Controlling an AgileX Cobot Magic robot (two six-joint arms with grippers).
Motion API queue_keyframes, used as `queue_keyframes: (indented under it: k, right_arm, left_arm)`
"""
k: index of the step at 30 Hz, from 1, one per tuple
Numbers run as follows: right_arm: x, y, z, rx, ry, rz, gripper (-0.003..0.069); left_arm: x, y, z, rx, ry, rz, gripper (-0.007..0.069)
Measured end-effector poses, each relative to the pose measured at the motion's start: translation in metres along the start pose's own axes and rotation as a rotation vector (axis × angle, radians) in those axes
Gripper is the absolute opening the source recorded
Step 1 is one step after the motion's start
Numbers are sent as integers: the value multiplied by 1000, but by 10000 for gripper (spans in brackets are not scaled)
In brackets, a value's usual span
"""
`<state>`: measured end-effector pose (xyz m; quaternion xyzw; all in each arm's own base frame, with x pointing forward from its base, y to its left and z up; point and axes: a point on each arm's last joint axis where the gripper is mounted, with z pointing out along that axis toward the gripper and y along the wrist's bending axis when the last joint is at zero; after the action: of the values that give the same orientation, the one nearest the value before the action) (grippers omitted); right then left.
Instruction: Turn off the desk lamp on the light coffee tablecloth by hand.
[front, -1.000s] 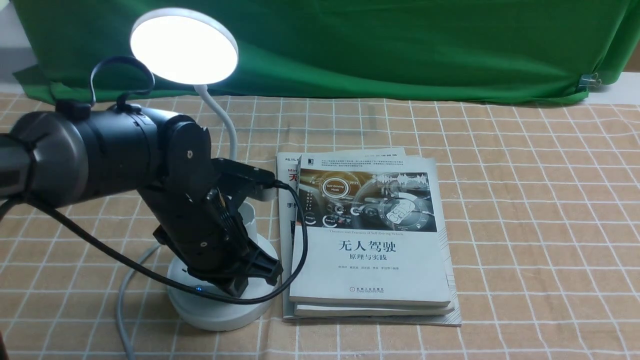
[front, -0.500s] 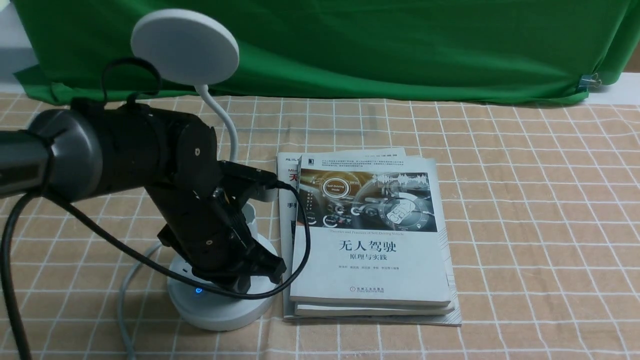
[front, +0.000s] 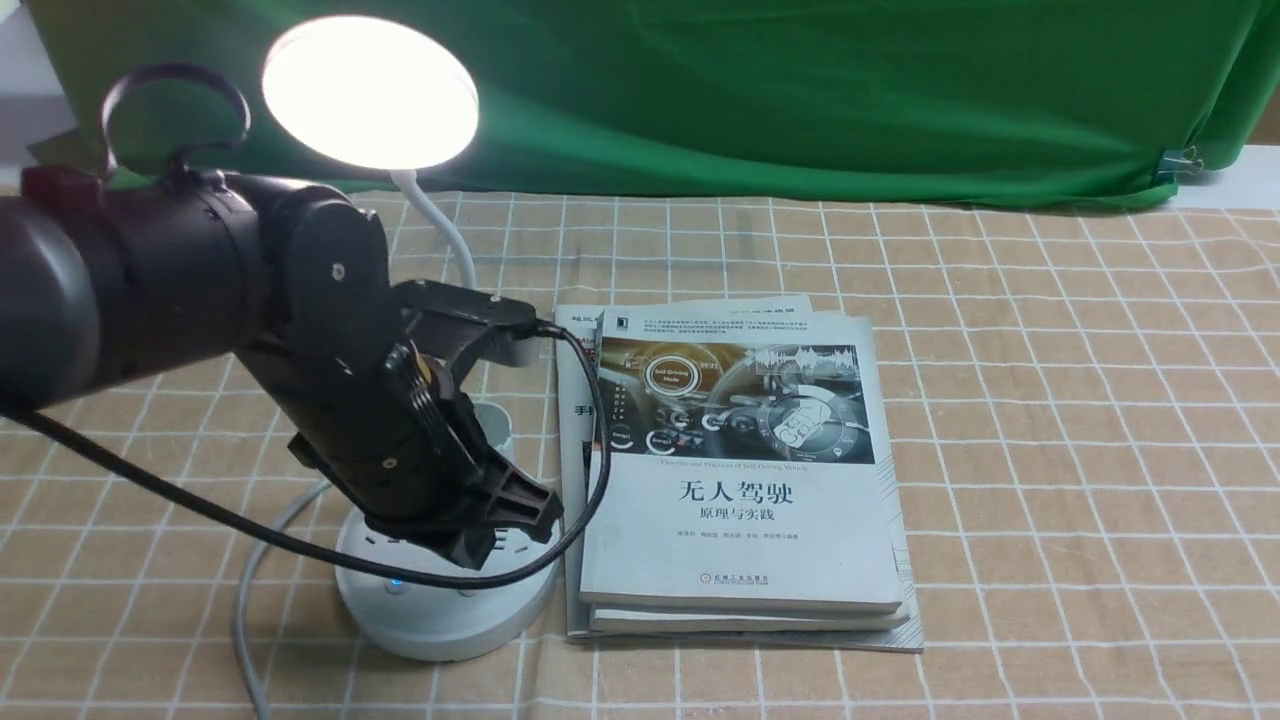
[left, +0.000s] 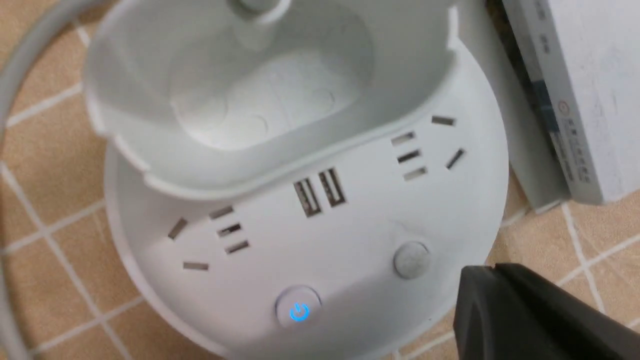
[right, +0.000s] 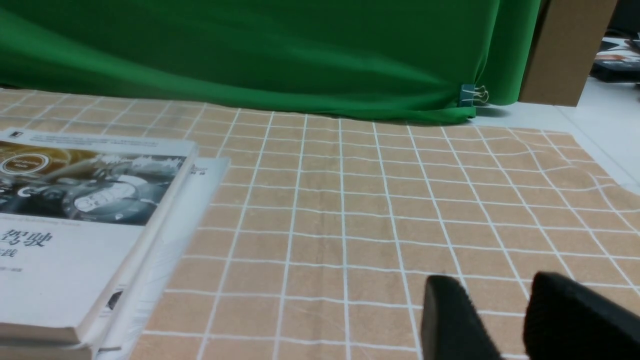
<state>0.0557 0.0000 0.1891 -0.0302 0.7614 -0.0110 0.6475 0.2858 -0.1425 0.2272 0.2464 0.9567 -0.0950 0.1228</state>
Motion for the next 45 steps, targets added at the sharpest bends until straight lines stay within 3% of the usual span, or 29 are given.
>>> queue_keyframes:
  k: [16, 29, 38, 45]
  right_arm:
    - [0, 0, 0, 0, 0, 0, 242]
    - [0, 0, 0, 0, 0, 0, 242]
    - [0, 0, 0, 0, 0, 0, 242]
    - [0, 0, 0, 0, 0, 0, 242]
  left_arm:
    - [-1, 6, 36, -1, 97, -13, -5]
    - [2, -2, -16, -10, -38, -4, -5]
    - [3, -3, -22, -9, -47, -4, -5]
    - [30, -7, -45, -17, -151, -18, -5]
